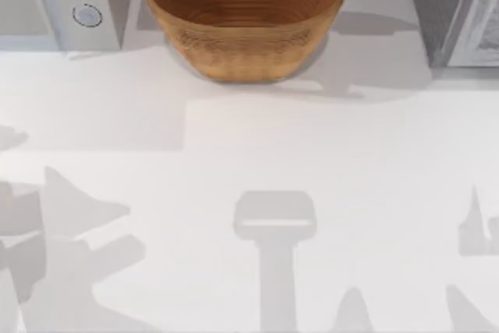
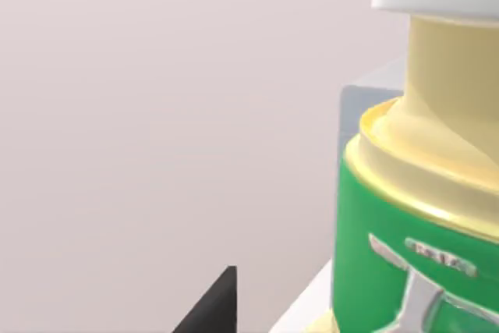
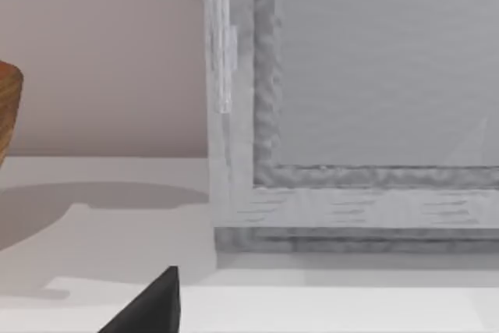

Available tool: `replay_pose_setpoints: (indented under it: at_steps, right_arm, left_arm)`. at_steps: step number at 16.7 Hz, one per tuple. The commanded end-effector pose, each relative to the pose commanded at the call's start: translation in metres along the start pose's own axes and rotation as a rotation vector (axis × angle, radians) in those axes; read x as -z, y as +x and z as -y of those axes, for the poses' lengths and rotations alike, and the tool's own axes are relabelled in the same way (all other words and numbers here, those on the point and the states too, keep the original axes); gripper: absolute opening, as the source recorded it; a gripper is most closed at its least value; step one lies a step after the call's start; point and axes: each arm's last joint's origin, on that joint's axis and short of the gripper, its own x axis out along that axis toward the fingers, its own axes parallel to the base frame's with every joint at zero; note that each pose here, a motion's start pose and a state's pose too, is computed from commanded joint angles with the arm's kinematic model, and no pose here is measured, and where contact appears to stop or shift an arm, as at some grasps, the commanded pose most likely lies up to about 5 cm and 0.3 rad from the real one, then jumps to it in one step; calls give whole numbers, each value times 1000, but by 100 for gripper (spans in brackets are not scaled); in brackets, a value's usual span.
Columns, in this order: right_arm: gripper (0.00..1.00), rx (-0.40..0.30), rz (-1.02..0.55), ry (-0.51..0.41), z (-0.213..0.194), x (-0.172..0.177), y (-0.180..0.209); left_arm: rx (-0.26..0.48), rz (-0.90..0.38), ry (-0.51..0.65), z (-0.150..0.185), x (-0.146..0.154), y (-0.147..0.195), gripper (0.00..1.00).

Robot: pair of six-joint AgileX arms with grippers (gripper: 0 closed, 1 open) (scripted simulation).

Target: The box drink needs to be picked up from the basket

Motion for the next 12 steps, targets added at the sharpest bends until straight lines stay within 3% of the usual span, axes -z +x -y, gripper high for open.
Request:
replay_pose_setpoints:
  at_steps: [6, 12]
  right_arm:
    - [100, 0, 0, 0, 0, 0, 0]
    - [100, 0, 0, 0, 0, 0, 0]
  left_arm:
    - [-1, 1, 0, -1, 6, 3, 0]
    - [-1, 1, 0, -1, 6, 3, 45]
